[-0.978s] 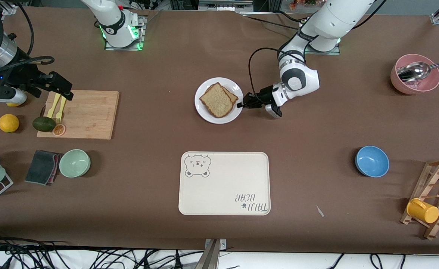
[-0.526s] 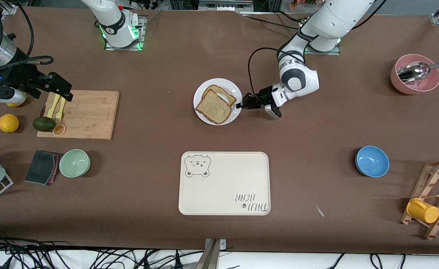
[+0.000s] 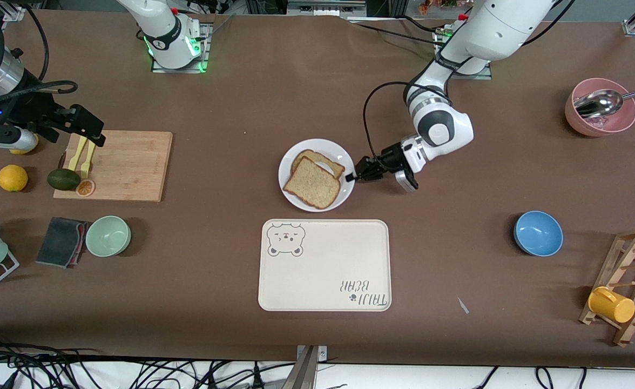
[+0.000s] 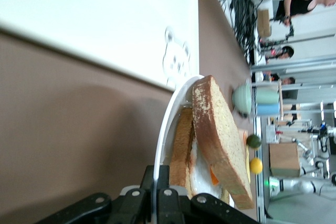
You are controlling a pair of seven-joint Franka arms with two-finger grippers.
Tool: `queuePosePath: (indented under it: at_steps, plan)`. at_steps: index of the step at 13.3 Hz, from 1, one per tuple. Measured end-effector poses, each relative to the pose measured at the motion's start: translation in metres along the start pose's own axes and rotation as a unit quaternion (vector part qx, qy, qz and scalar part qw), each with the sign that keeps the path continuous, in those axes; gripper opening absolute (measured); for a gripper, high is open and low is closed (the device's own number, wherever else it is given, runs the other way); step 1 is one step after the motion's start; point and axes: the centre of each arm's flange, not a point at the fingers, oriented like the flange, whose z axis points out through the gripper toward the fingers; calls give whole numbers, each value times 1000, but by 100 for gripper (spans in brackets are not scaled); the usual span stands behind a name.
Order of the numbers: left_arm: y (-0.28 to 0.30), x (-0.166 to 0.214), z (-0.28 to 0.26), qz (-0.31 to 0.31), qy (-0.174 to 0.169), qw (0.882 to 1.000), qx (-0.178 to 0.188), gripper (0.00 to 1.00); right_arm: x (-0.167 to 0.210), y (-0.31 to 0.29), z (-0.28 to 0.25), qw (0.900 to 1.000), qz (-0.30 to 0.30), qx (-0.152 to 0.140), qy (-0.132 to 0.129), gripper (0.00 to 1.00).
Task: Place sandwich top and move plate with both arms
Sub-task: 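Slide the plate with the left gripper onto the bear tray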
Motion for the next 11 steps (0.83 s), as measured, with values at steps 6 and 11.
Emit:
queuePosePath:
  at_steps: [6, 11]
  plan:
    - [10, 73, -15, -17, 64, 998, -9, 5, 2, -2, 1, 1000, -2, 2, 6, 100]
    - [-9, 122, 7, -18, 102, 995, 7, 5, 3, -2, 3, 1000, -1, 2, 4, 100]
